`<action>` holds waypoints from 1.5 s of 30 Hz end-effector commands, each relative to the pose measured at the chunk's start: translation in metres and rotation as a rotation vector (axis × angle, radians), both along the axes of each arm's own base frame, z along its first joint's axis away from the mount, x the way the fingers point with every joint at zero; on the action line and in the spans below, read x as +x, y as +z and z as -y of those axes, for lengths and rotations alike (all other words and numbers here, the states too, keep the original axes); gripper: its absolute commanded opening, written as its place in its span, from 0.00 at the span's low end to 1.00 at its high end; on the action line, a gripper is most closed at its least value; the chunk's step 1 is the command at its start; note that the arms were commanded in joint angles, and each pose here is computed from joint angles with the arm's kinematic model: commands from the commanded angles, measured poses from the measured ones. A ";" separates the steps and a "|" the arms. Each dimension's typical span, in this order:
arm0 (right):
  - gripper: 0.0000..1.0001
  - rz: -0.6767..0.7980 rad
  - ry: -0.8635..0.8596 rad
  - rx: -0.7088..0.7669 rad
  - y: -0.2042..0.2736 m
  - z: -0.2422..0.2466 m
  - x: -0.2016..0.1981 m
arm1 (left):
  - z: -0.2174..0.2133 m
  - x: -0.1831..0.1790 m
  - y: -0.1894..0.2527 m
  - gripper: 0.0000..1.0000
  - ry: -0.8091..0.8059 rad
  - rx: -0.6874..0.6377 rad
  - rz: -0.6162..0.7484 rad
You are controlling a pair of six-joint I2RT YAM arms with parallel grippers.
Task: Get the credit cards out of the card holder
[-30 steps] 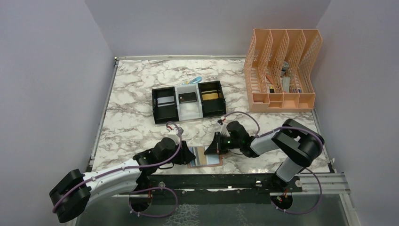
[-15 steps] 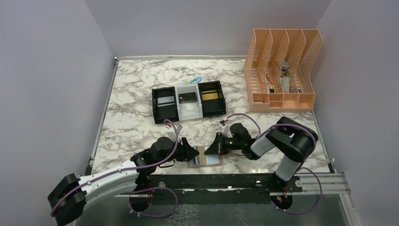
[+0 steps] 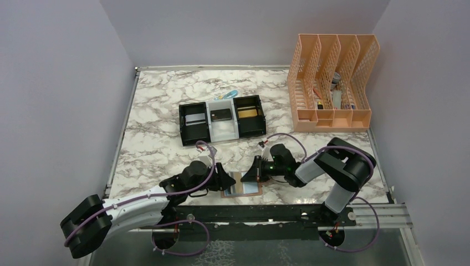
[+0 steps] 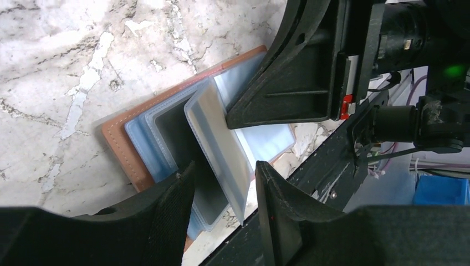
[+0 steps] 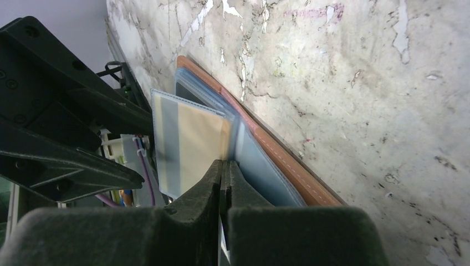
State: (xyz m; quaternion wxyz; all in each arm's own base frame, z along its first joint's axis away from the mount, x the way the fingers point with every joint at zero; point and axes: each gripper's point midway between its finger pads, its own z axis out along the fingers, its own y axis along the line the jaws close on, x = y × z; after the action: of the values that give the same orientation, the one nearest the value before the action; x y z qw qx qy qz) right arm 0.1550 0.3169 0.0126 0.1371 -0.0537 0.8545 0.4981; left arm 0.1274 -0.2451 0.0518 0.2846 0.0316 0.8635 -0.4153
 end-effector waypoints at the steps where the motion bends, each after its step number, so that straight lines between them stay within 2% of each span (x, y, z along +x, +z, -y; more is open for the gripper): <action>1: 0.02 -0.046 -0.053 -0.202 -0.046 0.030 -0.005 | 0.011 -0.001 0.015 0.44 -0.032 -0.073 0.028; 4: 0.04 -0.030 -0.030 -0.181 -0.037 0.024 -0.002 | 0.018 -0.005 0.022 0.40 -0.054 -0.131 0.024; 7: 0.07 0.018 0.003 -0.163 -0.021 0.016 0.005 | 0.022 -0.008 0.022 0.40 -0.086 -0.133 0.018; 13: 0.23 0.045 0.035 -0.118 0.008 0.004 0.010 | 0.022 -0.005 0.018 0.40 -0.067 -0.124 0.006; 18: 0.38 0.098 -0.037 -0.145 0.027 0.011 0.022 | 0.022 -0.004 0.023 0.42 -0.061 -0.137 0.019; 24: 0.39 0.194 -0.194 -0.235 0.047 0.038 0.041 | 0.023 -0.004 0.023 0.46 -0.070 -0.138 0.023; 28: 0.44 0.252 -0.294 -0.276 0.063 0.060 0.048 | 0.027 -0.004 0.023 0.46 -0.082 -0.134 0.017; 36: 0.47 0.344 -0.435 -0.243 0.099 0.095 0.046 | 0.056 -0.001 0.028 0.50 -0.146 -0.131 0.025; 41: 0.53 0.376 -0.489 -0.217 0.110 0.108 0.044 | 0.088 -0.004 0.037 0.53 -0.207 -0.125 0.061; 45: 0.59 0.402 -0.513 -0.185 0.115 0.113 0.043 | 0.087 0.000 0.036 0.55 -0.182 -0.113 0.075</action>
State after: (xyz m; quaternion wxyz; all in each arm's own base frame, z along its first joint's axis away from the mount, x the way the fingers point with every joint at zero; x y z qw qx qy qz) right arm 0.1948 0.2196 0.1358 0.4027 0.0306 0.8360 0.3715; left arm 0.1204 -0.3248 0.0731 0.2477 0.1020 0.8386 -0.4743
